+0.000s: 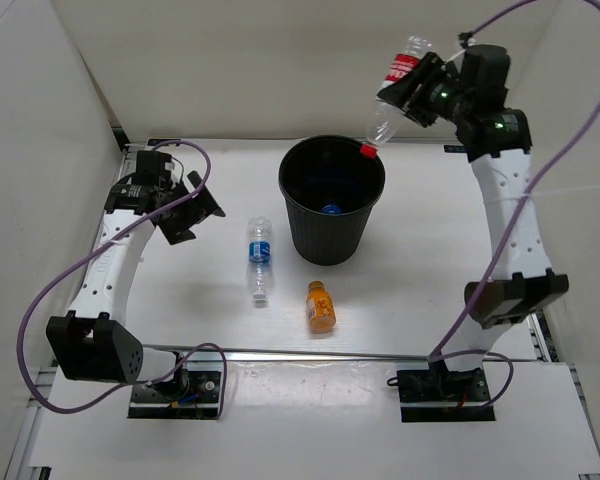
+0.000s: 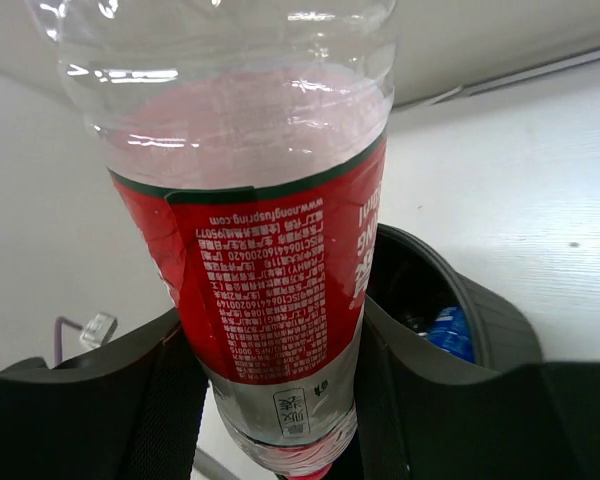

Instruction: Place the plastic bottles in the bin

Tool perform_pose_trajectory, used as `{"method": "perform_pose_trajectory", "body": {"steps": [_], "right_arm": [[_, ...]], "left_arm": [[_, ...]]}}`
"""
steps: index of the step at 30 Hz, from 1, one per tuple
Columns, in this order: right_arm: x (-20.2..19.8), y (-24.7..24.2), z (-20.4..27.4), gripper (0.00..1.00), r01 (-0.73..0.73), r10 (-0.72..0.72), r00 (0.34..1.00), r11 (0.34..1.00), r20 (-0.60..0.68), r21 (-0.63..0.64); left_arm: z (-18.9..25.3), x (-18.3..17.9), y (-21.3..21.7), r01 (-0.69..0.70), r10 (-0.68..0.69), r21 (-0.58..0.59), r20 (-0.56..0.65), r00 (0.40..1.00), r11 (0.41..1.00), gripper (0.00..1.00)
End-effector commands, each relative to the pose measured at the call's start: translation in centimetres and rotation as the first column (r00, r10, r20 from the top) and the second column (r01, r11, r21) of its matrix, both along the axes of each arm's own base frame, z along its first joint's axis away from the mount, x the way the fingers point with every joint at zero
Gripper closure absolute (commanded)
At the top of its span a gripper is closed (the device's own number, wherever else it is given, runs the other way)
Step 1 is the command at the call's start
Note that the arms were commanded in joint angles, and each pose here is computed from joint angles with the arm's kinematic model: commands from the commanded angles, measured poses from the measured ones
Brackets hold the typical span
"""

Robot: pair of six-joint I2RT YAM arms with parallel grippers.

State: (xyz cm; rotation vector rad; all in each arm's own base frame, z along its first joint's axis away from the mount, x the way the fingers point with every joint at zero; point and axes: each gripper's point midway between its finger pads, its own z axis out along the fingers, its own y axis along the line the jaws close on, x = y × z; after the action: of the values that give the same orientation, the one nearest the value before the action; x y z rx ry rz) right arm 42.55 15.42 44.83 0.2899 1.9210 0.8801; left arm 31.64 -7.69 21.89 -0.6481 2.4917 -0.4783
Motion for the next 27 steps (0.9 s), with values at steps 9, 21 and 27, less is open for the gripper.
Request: {"method": "perform_pose_trajectory", "body": {"steps": [9, 21, 27], "right_arm": [[1.9, 6.8, -2.8, 0.00, -0.140, 0.140, 0.990, 0.989, -0.008, -0.051], [-4.2, 0.6, 3.0, 0.00, 0.033, -0.007, 0.986, 0.988, 0.165, -0.153], [-7.4, -0.9, 3.6, 0.00, 0.059, -0.026, 0.981, 0.984, 0.191, -0.167]], "left_arm": [[-2.5, 1.3, -2.4, 0.058, -0.060, -0.102, -0.018, 0.998, 0.993, 0.00], [-7.6, 4.5, -9.0, 0.235, -0.243, -0.076, -0.120, 0.963, 0.969, 0.00], [-11.9, 5.7, -12.0, 0.304, -0.303, -0.028, -0.197, 0.932, 0.952, 0.00]]}}
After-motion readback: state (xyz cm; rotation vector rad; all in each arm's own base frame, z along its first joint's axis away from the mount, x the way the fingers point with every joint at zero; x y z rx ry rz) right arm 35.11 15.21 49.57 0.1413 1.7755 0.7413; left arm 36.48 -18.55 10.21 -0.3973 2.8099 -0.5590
